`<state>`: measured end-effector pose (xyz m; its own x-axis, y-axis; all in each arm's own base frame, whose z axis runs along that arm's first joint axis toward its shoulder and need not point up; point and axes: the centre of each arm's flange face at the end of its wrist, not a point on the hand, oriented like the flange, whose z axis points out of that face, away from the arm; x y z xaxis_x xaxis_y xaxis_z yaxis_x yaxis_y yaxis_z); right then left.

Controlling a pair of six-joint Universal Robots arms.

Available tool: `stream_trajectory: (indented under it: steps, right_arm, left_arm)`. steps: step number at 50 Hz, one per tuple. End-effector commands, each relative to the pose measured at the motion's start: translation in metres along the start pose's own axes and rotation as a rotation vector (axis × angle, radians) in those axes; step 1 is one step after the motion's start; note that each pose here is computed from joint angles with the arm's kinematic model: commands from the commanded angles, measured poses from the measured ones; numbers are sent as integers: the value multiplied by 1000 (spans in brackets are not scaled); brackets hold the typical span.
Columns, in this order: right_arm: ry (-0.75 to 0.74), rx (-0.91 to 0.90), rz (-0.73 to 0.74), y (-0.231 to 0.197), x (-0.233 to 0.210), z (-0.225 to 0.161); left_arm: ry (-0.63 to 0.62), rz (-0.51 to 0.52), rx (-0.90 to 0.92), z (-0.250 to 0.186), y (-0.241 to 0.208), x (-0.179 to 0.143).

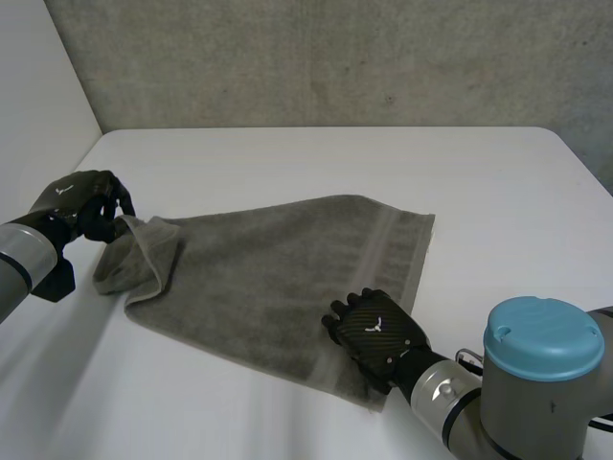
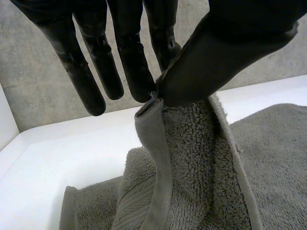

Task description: Fold the towel.

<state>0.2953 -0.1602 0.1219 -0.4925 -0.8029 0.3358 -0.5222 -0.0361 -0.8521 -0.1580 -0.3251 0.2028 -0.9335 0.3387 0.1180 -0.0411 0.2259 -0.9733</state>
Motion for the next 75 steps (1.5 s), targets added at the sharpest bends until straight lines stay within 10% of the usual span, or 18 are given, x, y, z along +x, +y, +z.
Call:
stream_trajectory:
  steps: [1,75]
  right_arm:
    - [-59,-63,19,5,-9,-15]
    - [40,50,-11,-15,14,10]
  left_arm:
    - [0,0,0,0,0,0]
    - [1,-2,-5,-1,3,0]
